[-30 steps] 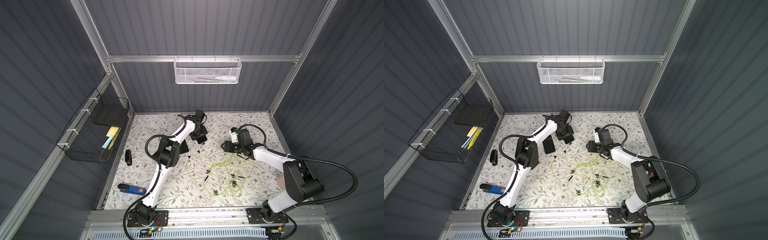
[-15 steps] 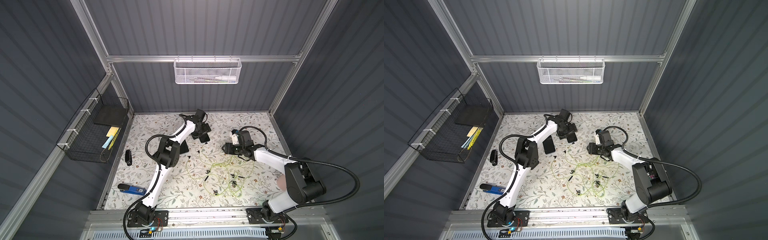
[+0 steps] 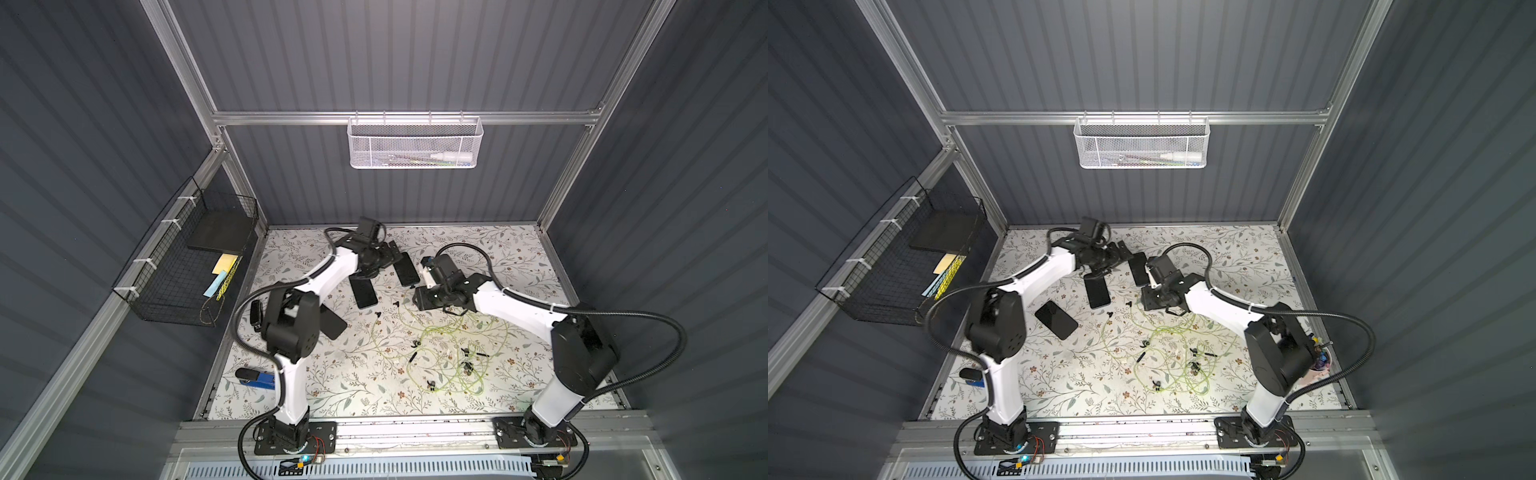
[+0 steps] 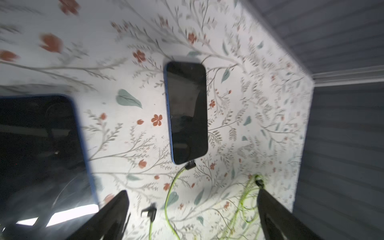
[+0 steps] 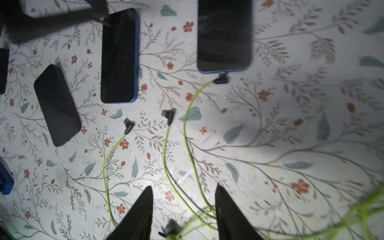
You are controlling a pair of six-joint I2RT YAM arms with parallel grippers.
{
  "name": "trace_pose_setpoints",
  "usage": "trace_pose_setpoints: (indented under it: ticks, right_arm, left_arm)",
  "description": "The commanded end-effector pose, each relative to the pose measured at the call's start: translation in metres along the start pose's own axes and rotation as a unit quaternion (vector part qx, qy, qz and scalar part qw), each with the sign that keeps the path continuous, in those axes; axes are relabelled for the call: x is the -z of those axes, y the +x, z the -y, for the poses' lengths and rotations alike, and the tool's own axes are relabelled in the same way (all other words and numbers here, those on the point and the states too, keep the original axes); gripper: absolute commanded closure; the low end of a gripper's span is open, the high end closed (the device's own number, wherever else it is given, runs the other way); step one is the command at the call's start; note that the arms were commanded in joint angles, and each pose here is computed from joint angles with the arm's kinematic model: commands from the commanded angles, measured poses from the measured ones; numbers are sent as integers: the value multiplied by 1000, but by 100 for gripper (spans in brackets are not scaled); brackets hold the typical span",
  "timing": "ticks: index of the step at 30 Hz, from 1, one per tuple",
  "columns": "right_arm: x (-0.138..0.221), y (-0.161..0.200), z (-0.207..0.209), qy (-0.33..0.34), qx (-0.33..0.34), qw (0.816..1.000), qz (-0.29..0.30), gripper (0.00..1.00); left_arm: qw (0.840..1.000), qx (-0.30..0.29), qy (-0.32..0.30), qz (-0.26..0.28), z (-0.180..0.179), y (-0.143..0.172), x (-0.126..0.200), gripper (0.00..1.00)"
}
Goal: Plug wired earphones into phones
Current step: Place the phone at the center of the board, then pick up the wired earphone from the center of the board.
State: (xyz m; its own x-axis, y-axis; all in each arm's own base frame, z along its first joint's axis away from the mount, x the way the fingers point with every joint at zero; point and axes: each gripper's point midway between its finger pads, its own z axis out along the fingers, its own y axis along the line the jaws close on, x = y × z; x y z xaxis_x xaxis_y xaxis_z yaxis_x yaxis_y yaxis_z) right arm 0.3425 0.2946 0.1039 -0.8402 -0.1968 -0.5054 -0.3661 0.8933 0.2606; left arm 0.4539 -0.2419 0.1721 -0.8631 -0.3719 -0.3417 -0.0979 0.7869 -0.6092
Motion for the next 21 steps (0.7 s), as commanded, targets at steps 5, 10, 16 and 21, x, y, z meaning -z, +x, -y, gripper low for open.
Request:
trace_pose_setpoints:
  ticks: [5,10,16,21]
  right_arm:
    - [-49,14,-19,49,34,995,-74,56]
    - [-71,18,-16,74,35,992,-93,61]
    - [-92,32,-17,89,45,987,-126,65]
    - [-97,46,-7,134,69,975,-164,81]
  left_arm:
    - [999,-4,44,24,-26,20,59,12]
    - [996,39,70,38,-45,17,82,17]
    - [997,39,58,34,-56,25,85,19]
    - [997,49,58,27,-63,32,81,21]
